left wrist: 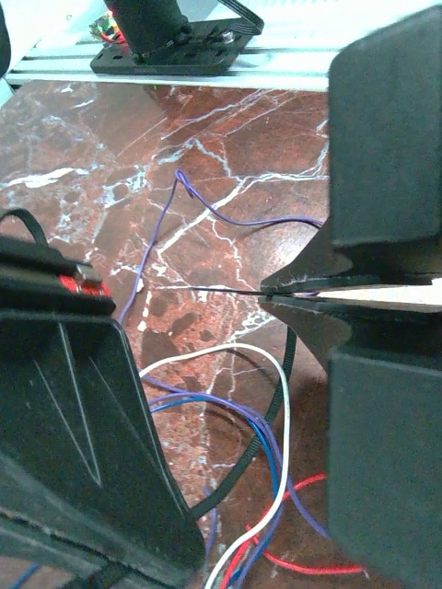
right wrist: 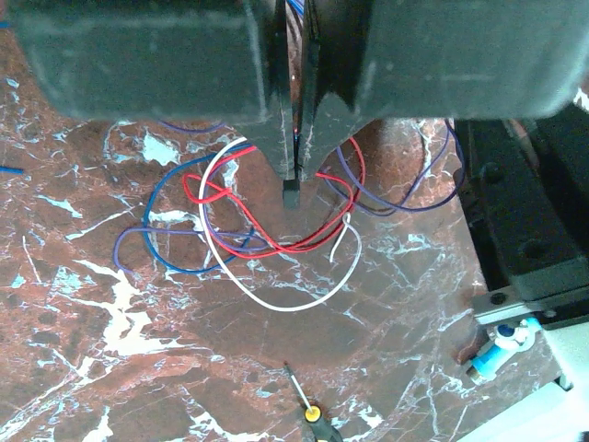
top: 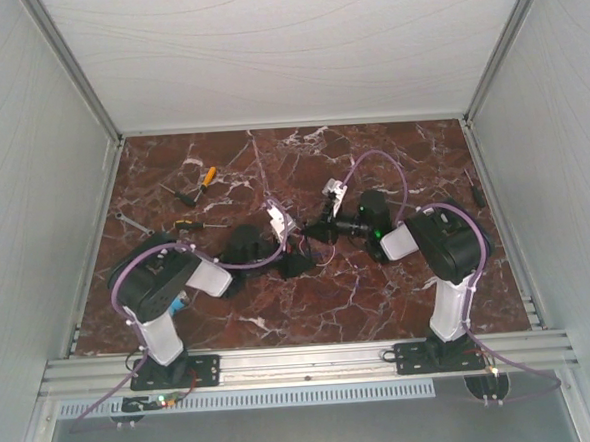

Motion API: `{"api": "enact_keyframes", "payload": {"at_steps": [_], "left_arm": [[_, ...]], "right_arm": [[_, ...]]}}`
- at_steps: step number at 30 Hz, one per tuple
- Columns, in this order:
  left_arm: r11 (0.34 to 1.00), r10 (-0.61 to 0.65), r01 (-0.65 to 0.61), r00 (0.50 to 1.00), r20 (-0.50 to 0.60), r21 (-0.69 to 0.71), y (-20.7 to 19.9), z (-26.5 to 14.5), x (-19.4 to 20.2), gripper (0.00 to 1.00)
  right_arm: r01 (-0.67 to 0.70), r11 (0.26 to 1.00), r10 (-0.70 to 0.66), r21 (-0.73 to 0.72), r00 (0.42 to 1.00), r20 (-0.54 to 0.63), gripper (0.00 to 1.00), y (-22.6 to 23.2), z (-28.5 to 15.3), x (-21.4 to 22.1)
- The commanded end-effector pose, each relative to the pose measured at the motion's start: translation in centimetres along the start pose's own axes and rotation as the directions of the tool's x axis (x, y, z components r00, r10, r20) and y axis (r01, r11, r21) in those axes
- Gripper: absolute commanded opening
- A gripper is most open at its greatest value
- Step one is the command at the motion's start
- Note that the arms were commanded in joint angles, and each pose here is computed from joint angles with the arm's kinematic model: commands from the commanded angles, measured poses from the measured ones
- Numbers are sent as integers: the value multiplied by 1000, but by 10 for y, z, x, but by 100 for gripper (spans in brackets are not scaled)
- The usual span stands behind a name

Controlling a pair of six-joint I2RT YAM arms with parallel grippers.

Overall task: Zip-tie the wires
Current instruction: Tie the cable at the center of the board.

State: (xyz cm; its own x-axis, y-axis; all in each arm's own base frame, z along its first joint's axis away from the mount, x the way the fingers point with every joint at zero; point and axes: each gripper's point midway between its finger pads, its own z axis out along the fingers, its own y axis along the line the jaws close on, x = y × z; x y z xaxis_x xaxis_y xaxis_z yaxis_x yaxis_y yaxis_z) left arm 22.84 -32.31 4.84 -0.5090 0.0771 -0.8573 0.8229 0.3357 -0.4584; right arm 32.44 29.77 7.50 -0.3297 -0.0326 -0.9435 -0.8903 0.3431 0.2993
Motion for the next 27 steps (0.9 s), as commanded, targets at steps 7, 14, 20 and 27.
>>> {"api": "enact_keyframes", "payload": {"at_steps": [7, 14, 20, 27], "left_arm": [[989, -148, 149, 971, -188, -7, 4, -9, 8, 0], [988, -147, 151, 978, -151, 16, -5, -12, -5, 0], [969, -217, 237, 953, -211, 74, -7, -9, -12, 0], [938, -248, 299, 932, -263, 173, -17, -15, -8, 0]], "right_arm": [[229, 973, -230, 28, 965, 123, 0, 3, -9, -12], [248, 968, -248, 19, 957, 150, 0, 8, -11, -17], [224, 974, -228, 41, 963, 141, 0, 9, -10, -24], [355, 934, -356, 36, 923, 145, 0, 28, -13, -34]]}}
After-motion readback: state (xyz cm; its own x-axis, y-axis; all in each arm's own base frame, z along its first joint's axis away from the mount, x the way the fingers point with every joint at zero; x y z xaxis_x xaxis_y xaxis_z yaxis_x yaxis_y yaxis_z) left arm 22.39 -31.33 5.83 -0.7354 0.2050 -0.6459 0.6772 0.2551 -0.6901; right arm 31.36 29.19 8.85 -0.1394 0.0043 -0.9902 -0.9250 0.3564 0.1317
